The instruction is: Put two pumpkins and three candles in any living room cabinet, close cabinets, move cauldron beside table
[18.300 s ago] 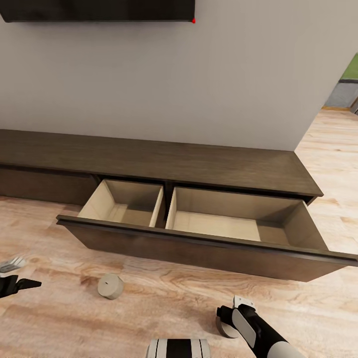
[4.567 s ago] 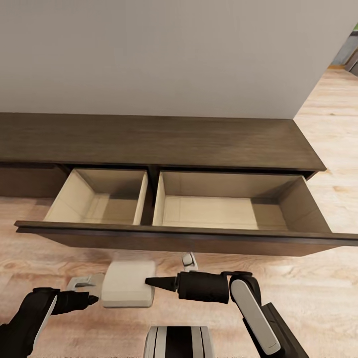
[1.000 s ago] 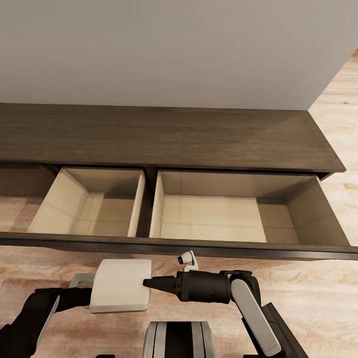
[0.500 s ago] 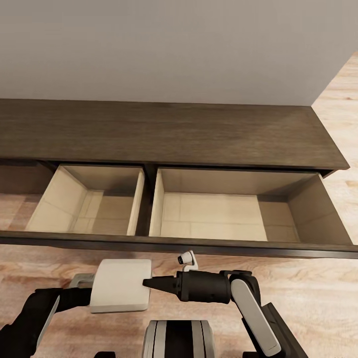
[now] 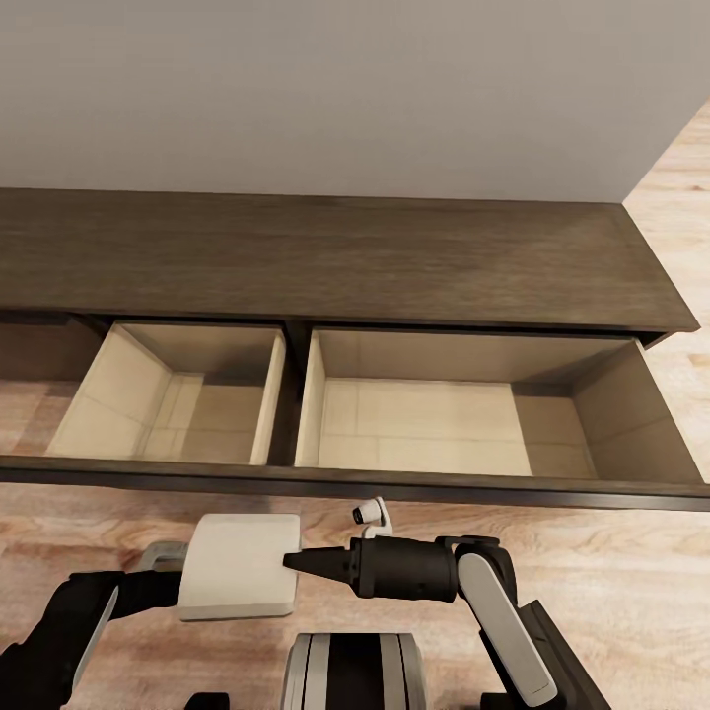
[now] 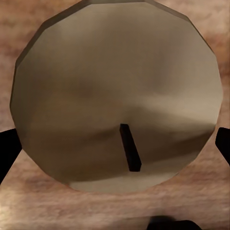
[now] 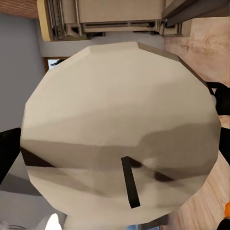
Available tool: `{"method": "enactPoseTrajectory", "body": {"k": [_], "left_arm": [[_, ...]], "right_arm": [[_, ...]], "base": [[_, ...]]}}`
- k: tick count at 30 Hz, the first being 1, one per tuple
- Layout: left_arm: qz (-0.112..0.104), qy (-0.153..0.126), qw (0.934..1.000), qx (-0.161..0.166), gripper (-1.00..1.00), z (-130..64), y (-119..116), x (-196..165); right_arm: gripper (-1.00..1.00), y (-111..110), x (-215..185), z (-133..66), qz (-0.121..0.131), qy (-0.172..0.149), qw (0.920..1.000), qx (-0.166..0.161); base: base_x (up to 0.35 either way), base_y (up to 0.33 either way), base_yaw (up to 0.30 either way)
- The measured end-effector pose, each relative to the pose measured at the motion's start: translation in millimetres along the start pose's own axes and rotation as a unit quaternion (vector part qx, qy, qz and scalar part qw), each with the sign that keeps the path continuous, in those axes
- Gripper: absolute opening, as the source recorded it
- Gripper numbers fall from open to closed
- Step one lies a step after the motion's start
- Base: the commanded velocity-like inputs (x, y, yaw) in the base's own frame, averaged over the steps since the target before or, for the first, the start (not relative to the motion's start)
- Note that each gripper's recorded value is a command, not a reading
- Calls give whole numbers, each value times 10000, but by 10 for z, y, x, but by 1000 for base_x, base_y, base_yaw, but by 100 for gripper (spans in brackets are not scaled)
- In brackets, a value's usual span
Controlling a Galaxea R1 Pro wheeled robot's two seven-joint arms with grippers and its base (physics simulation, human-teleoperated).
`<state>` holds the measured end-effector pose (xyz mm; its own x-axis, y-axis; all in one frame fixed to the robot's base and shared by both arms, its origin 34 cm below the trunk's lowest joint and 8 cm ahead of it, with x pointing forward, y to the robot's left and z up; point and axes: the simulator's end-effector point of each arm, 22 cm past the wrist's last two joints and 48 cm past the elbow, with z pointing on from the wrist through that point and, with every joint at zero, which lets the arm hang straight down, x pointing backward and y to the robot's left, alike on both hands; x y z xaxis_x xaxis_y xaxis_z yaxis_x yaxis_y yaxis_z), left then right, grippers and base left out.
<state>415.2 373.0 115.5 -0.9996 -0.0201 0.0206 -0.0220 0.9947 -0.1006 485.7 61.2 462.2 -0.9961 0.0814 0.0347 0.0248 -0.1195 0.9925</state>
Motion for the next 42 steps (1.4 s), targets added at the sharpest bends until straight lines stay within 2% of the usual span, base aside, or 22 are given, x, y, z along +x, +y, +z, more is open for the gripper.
{"method": "enactPoseTrajectory", "body": {"k": [13, 14, 42], "left_arm": [[-6, 5, 10000, 1, 100, 0, 0, 2], [-6, 6, 10000, 1, -100, 0, 0, 3], [-23, 20, 10000, 18, -100, -1, -7, 8]], "right_arm": [[-100, -3, -2, 0, -4, -6, 10000, 5], [-100, -4, -3, 0, -6, -7, 10000, 7], [-100, -6, -3, 0, -12, -7, 10000, 15]], "base": [[0, 0, 0], [0, 0, 0], [0, 0, 0]]}}
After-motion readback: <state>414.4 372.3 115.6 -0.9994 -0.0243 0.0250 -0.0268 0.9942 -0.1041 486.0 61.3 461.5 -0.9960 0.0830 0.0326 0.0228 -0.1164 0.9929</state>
